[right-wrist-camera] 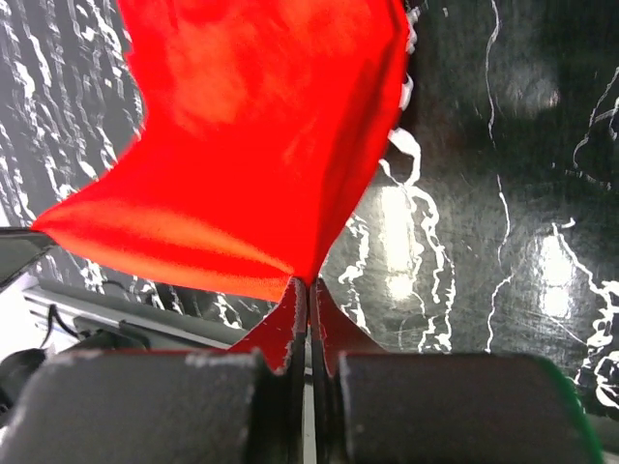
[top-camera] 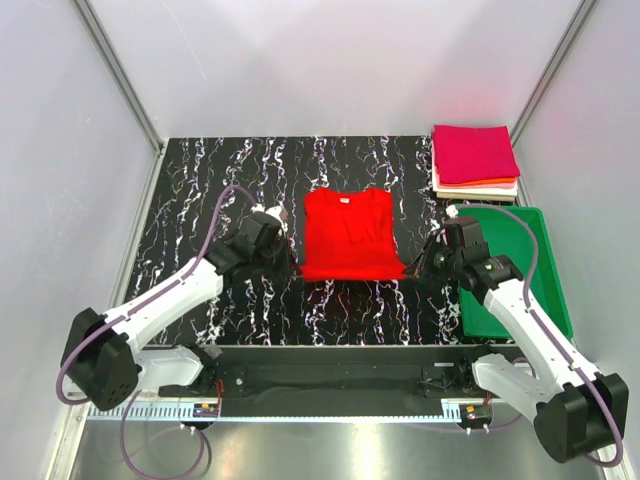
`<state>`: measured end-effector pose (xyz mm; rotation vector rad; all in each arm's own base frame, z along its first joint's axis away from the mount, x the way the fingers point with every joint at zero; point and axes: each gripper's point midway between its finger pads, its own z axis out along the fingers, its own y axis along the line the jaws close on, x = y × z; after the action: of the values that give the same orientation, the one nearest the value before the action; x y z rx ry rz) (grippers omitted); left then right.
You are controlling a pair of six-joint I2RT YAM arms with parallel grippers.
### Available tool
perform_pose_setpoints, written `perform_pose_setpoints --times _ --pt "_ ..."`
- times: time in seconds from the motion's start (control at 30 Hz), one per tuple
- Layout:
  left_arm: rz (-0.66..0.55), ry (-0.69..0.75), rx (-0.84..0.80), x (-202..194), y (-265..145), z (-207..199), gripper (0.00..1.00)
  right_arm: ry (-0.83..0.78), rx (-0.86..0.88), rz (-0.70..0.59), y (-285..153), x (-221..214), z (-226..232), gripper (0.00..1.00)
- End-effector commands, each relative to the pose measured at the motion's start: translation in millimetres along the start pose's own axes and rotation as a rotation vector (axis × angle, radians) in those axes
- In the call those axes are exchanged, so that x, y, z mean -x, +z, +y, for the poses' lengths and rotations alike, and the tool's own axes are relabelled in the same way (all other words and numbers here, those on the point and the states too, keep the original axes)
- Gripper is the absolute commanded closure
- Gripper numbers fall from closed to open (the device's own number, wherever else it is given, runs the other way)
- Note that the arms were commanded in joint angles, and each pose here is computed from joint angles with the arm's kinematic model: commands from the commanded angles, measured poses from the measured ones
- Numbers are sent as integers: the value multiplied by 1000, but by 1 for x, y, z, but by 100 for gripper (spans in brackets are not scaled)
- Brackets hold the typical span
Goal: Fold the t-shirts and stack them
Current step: Fold the tshirt
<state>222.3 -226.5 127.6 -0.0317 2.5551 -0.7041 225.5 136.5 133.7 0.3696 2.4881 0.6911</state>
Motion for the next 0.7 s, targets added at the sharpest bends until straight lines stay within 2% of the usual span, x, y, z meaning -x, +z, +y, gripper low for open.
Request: perform_pose_setpoints --times 0.0,0.07,0.23,0.37,0.67 --pt "-78 -3 57 34 -6 2 100 -39 -46 -81 -11 30 7 100" --pt "-68 -7 71 42 2 3 100 -61 -88 -90 -5 46 8 100" --pt "-107 1 63 93 11 -7 100 -131 -166 -72 20 75 8 100" --pt "-157 1 41 141 16 -17 100 -161 -170 -96 33 110 23 100" --pt "-201 6 41 219 56 -16 100 -213 -194 -115 70 176 30 100"
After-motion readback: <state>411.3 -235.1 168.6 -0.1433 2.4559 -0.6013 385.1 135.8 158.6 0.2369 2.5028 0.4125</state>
